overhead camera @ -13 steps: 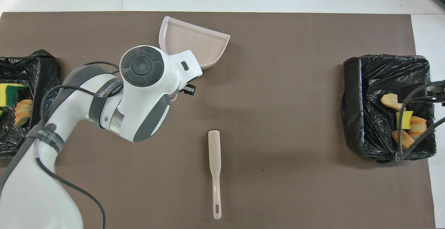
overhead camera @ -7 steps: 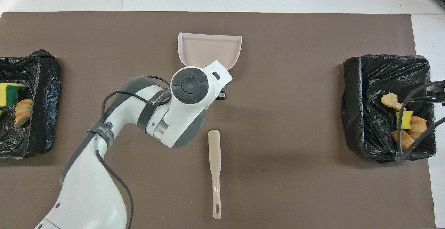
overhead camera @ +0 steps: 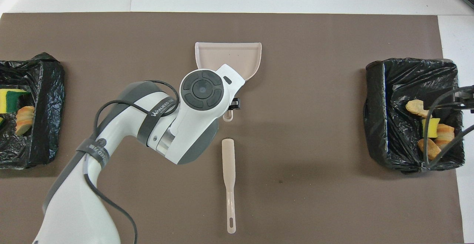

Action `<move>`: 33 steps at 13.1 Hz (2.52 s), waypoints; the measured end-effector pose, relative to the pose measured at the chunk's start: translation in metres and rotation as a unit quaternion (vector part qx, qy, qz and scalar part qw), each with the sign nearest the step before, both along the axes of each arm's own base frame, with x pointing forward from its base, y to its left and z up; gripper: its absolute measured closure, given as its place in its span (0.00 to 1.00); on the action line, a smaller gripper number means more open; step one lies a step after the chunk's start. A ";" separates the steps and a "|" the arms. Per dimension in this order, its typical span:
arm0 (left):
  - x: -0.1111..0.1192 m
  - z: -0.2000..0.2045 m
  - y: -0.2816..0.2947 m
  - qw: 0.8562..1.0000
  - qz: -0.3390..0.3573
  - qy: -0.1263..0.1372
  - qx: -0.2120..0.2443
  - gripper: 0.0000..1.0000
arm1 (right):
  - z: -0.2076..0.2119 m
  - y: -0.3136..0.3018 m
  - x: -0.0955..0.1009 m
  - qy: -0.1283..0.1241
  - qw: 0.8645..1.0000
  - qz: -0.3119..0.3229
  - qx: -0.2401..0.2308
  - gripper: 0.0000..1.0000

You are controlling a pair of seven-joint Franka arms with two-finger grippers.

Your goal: Sweep and dump trash in bin

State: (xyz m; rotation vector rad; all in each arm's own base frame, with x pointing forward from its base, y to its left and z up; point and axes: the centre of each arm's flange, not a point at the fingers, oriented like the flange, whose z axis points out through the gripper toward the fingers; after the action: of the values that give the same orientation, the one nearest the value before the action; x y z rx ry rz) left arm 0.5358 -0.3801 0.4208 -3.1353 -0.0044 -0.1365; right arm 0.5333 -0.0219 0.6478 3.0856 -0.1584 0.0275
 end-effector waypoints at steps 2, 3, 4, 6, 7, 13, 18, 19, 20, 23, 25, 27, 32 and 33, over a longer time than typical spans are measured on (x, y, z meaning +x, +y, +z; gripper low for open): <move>0.004 0.028 0.026 1.000 0.016 0.004 0.004 0.00 | 0.000 0.000 0.000 0.000 1.000 0.000 0.000 0.00; 0.008 0.040 0.042 1.000 0.026 0.013 0.002 0.00 | 0.000 0.000 0.000 0.000 1.000 0.000 0.000 0.00; 0.015 0.053 0.064 0.999 0.037 0.025 -0.009 0.00 | 0.000 0.000 0.000 0.000 1.000 0.000 0.000 0.00; 0.034 0.090 0.118 0.998 0.034 0.035 -0.032 0.00 | 0.000 0.000 0.000 0.000 1.000 0.000 0.000 0.00; 0.040 0.111 0.147 0.998 0.029 0.034 -0.036 0.00 | 0.000 0.000 0.000 0.000 1.000 0.000 0.000 0.00; 0.061 0.169 0.270 0.999 -0.041 0.011 -0.010 0.00 | 0.000 0.000 0.000 0.000 1.000 0.000 0.000 0.00; 0.064 0.170 0.333 0.996 -0.092 0.019 -0.002 0.00 | 0.000 0.000 0.000 0.000 1.000 0.000 0.000 0.00; 0.063 0.171 0.340 0.996 -0.092 0.019 -0.001 0.00 | 0.000 0.000 0.000 0.000 1.000 0.000 0.000 0.00; 0.062 0.171 0.345 0.996 -0.090 0.020 -0.001 0.00 | 0.000 0.000 0.000 0.000 1.000 0.000 0.000 0.00; 0.057 0.168 0.345 0.995 -0.092 0.041 -0.002 0.00 | 0.000 0.000 0.000 0.000 1.000 0.000 0.000 0.00; 0.053 0.175 0.346 0.995 -0.091 0.039 -0.002 0.00 | 0.000 0.000 0.000 0.000 1.000 0.000 0.000 0.00; 0.044 0.187 0.350 0.995 -0.089 0.035 -0.001 0.00 | 0.000 0.000 0.000 0.000 1.000 0.000 0.000 0.00; 0.020 0.198 0.354 0.996 -0.086 0.033 -0.001 0.00 | 0.000 0.000 0.000 0.000 1.000 0.000 0.000 0.00; 0.020 0.199 0.354 0.996 -0.087 0.033 -0.001 0.00 | 0.000 0.000 0.000 0.000 1.000 0.000 0.000 0.00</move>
State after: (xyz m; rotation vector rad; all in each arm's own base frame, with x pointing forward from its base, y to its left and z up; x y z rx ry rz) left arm 0.5558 -0.0266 0.6194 -3.1368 0.2687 -0.0338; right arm 0.5333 -0.0219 0.6477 3.0856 -0.1583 0.0274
